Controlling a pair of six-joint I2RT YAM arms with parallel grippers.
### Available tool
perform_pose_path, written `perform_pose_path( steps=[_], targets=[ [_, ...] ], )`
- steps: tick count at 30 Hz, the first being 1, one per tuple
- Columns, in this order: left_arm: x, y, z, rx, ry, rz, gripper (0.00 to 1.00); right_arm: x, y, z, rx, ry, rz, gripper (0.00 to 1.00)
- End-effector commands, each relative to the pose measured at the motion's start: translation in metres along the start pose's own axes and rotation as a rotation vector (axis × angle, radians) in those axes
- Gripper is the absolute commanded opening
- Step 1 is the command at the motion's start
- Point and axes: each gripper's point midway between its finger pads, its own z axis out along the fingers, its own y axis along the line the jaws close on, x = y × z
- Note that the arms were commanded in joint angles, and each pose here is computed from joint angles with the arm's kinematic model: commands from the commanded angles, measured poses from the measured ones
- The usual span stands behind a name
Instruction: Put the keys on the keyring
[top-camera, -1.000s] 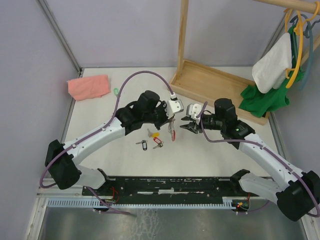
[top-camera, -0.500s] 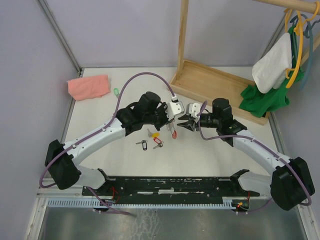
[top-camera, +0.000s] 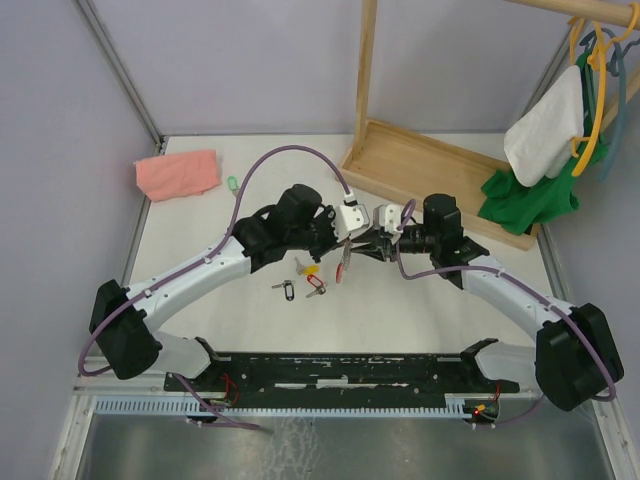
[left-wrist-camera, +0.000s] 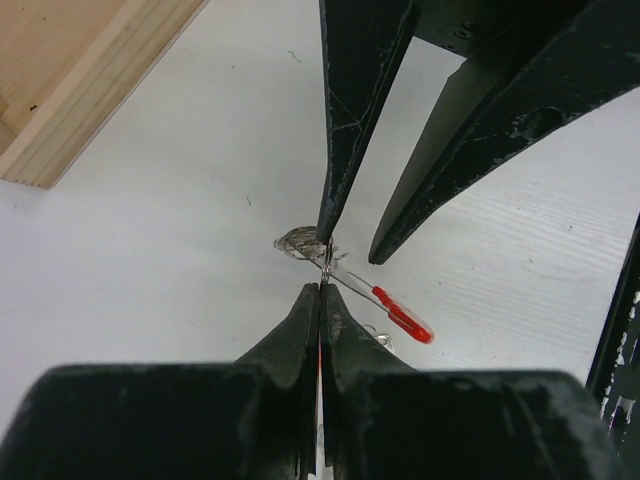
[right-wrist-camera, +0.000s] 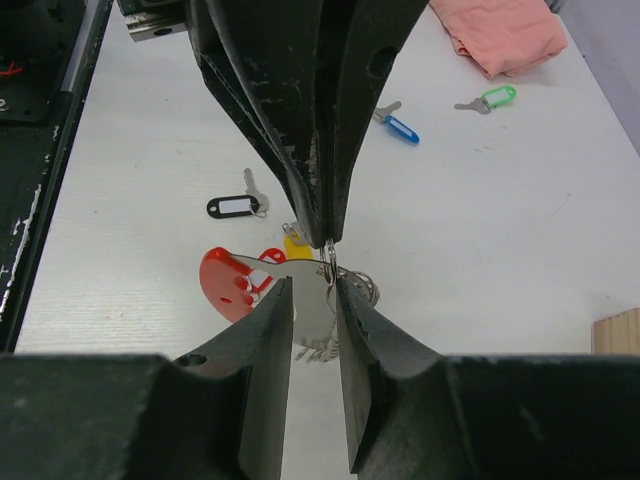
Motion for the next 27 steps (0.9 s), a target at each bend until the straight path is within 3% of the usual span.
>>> perform_pose_path(
  steps=[1,15,27],
  targets=[
    [-0.0242,0.0017,-0.0084,-0.005,-0.087,0.061,0.03,-0.0253,-0.0055,0.0035,-0.035,-0.067,-0.043,0.31],
    [-0.0235,-0.0004,-0.0064,0.007,-0.083,0.062,0.03,-0.0331,-0.0084,0.0058,-0.048,-0.085,-0.041,0.26],
    [-0.0239,-0.0043,-0.0052,0.025,-0.094,0.062,0.03,-0.0299,-0.0059,0.0081,-0.091,-0.067,-0.021,0.12]
  ],
)
